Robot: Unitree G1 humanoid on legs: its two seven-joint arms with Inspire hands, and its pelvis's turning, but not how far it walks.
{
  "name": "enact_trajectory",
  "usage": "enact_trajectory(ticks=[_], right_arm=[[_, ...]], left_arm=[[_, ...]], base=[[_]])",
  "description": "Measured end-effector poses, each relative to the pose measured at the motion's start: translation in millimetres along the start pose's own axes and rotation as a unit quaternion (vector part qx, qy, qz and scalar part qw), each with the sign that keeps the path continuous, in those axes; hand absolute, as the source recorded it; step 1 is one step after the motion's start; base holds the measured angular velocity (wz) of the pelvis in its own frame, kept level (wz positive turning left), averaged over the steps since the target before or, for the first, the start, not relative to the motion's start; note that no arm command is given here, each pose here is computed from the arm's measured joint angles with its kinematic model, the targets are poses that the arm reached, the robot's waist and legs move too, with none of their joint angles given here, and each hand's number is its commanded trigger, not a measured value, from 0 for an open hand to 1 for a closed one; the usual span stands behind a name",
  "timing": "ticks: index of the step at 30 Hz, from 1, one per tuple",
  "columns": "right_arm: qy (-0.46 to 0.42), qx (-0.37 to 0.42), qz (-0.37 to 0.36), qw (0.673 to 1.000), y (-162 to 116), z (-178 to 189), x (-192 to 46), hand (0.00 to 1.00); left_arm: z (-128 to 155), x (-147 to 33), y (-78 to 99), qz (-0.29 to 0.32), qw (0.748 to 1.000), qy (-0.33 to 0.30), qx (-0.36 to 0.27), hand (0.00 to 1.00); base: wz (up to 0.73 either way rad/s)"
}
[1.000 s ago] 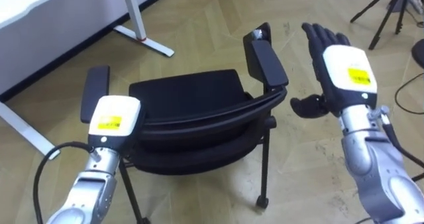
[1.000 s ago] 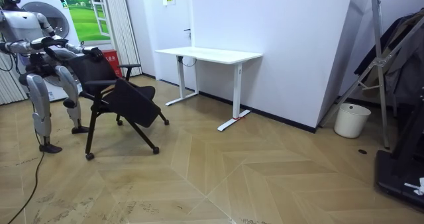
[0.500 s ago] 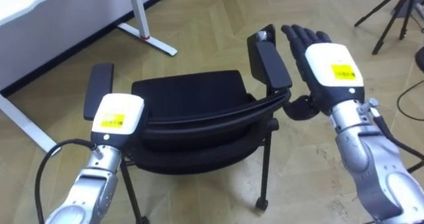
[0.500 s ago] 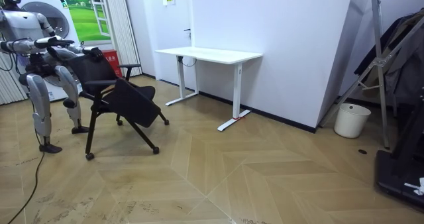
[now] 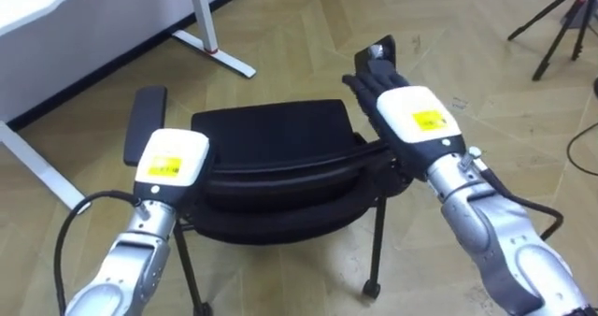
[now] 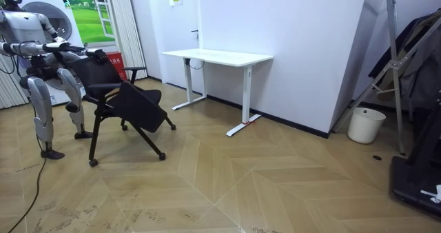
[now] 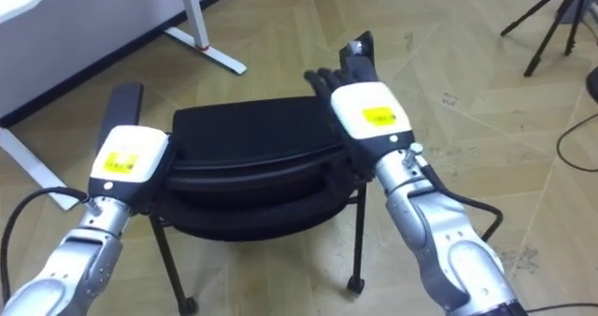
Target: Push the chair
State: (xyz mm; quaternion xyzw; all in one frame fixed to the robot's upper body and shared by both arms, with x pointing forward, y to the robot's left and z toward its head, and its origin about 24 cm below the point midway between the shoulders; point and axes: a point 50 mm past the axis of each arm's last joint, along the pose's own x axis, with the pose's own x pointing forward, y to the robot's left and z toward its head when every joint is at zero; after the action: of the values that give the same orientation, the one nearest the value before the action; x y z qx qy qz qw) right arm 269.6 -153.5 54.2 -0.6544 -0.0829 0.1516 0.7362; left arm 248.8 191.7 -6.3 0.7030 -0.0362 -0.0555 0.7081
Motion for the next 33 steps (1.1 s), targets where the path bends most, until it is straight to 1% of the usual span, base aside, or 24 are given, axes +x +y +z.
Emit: enact_trajectory(ticks=[4,14,25,26,28,29,33], right_arm=[[0.004,0.0,0.023,1.0,7.6,-2.1,-0.3,0.0],[-0.032,-0.009,0.084,0.996,28.2,15.6,-1.7,0.0],[-0.023,-0.017,0.084,0.996,35.5,10.5,-2.5,0.0],[-0.022,-0.018,0.082,0.996,37.1,9.4,-2.7,0.38],[-0.021,-0.025,0.077,0.996,40.0,7.8,-3.0,0.97],[-0.021,-0.027,0.075,0.997,41.4,6.9,-3.0,1.0],[-0.017,-0.043,0.073,0.996,46.7,3.5,-4.2,1.0]], left_arm=[[1.9,2.3,0.4,0.0,1.0,-0.006,0.0,1.0],[6.0,2.5,0.3,-0.001,1.0,-0.019,-0.003,1.0],[8.8,6.0,-1.2,-0.005,1.0,-0.023,-0.003,1.0],[9.1,7.1,-1.8,-0.006,1.0,-0.024,-0.004,1.0],[9.9,9.7,-2.2,-0.008,1.0,-0.027,-0.004,1.0],[9.9,10.7,-2.7,-0.009,1.0,-0.029,-0.004,1.0],[12.2,12.2,-3.6,-0.01,0.999,-0.033,-0.008,1.0]], base=[[0.06],[0.04],[0.02],[0.0],[0.05],[0.06],[0.1]])
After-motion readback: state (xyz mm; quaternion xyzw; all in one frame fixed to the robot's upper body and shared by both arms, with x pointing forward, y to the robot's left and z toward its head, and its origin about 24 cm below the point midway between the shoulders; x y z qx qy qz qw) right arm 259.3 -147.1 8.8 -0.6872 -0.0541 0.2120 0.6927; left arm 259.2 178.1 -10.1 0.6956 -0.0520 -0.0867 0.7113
